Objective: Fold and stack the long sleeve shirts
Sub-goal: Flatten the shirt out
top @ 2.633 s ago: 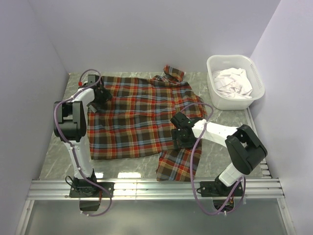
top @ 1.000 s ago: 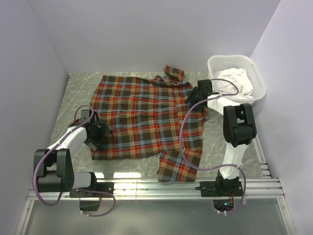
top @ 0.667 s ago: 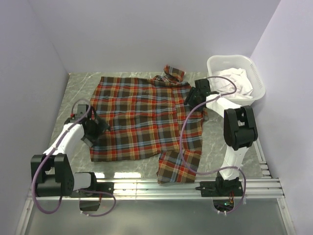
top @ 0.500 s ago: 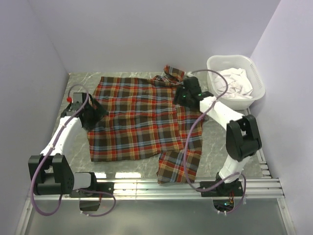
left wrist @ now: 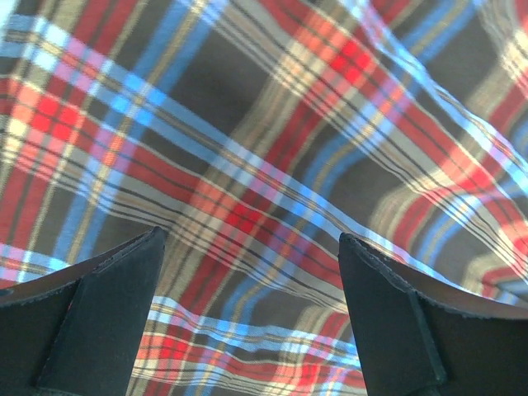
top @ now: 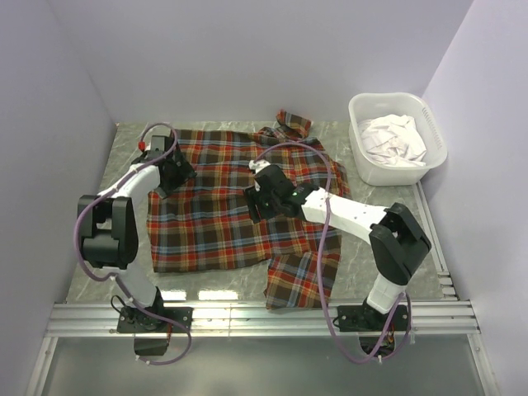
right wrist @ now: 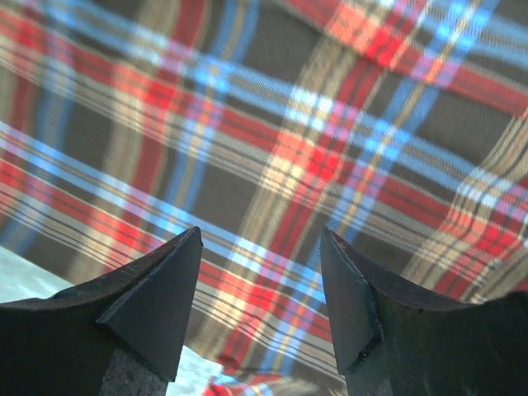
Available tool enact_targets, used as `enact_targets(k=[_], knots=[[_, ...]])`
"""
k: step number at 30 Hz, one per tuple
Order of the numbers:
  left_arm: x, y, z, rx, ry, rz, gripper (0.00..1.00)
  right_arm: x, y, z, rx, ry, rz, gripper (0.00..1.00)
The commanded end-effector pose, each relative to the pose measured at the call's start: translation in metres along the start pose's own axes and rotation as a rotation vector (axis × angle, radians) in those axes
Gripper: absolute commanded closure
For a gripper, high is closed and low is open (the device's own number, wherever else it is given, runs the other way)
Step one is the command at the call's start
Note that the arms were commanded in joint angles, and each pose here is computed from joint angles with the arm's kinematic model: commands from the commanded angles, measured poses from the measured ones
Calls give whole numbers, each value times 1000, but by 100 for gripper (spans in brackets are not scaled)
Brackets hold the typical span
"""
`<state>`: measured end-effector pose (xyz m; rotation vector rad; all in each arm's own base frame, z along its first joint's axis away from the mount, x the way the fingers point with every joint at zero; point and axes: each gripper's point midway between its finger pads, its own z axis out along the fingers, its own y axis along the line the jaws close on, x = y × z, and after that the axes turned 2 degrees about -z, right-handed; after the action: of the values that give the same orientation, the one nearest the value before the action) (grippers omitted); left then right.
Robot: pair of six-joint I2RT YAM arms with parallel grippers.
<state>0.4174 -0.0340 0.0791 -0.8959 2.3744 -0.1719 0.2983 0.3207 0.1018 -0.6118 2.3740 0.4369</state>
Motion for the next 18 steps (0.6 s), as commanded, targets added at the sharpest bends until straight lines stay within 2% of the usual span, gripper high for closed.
enact_targets(k=[1, 4, 9, 18], knots=[[-13, 9, 4, -36, -51, -36, 7, 13, 4, 4, -8, 39, -89, 33], [-12, 18, 14, -88, -37, -36, 6, 33, 16, 9, -5, 105, -179, 33], [2, 49, 26, -191, 4, -69, 6, 61, 21, 14, -16, 191, -215, 33], [19, 94, 33, -283, 34, -116, 6, 101, 22, 12, 3, 316, -316, 33]])
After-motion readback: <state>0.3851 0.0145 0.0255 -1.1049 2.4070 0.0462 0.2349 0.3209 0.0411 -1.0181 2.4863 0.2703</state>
